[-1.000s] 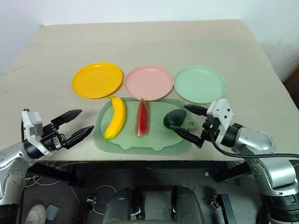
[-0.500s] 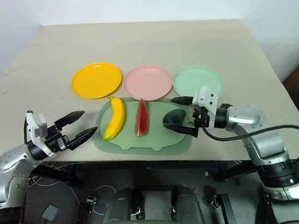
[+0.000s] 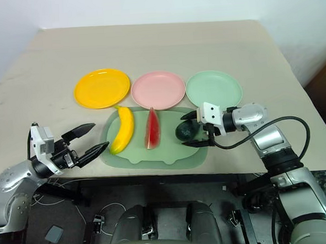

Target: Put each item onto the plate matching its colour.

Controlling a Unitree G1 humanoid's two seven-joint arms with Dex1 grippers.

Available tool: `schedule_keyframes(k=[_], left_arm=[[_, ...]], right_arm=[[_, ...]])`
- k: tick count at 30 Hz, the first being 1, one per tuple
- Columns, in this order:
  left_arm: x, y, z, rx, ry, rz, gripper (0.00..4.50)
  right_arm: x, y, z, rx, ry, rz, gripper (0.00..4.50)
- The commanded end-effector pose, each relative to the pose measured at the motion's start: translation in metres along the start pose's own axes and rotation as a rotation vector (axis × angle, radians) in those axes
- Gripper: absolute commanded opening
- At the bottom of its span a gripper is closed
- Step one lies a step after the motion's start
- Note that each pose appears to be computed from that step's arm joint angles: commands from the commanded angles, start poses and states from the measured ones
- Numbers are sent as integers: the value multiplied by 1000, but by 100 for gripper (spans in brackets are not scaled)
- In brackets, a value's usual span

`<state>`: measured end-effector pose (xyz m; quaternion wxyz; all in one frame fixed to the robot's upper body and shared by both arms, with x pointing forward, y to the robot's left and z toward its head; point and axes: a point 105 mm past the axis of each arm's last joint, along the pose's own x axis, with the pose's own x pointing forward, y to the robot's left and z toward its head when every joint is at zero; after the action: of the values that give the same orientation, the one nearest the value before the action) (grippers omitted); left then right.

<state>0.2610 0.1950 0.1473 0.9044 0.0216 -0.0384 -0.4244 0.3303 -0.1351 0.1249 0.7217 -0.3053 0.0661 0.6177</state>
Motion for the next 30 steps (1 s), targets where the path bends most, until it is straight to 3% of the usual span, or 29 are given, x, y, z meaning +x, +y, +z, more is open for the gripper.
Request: schedule_keyframes(k=[1, 5, 9, 17, 22, 30], left_arm=[[0, -4, 9, 26, -26, -9, 449], [-2, -3, 9, 31, -25, 4, 450], [-2, -2, 8, 31, -26, 11, 450], [1, -1, 6, 35, -27, 11, 450], [1, 0, 6, 36, -28, 11, 450], [5, 2, 6, 40, -27, 4, 450]], right_arm=[[4, -5, 1, -45, 7, 6, 450], [4, -8, -6, -58, 45, 9, 400], [0, -13, 6, -43, -6, -11, 271], [-31, -38, 43, 123, -166, -234, 268], [-55, -75, 34, 285, -143, -493, 268], [-64, -110, -27, 388, 178, -761, 268]])
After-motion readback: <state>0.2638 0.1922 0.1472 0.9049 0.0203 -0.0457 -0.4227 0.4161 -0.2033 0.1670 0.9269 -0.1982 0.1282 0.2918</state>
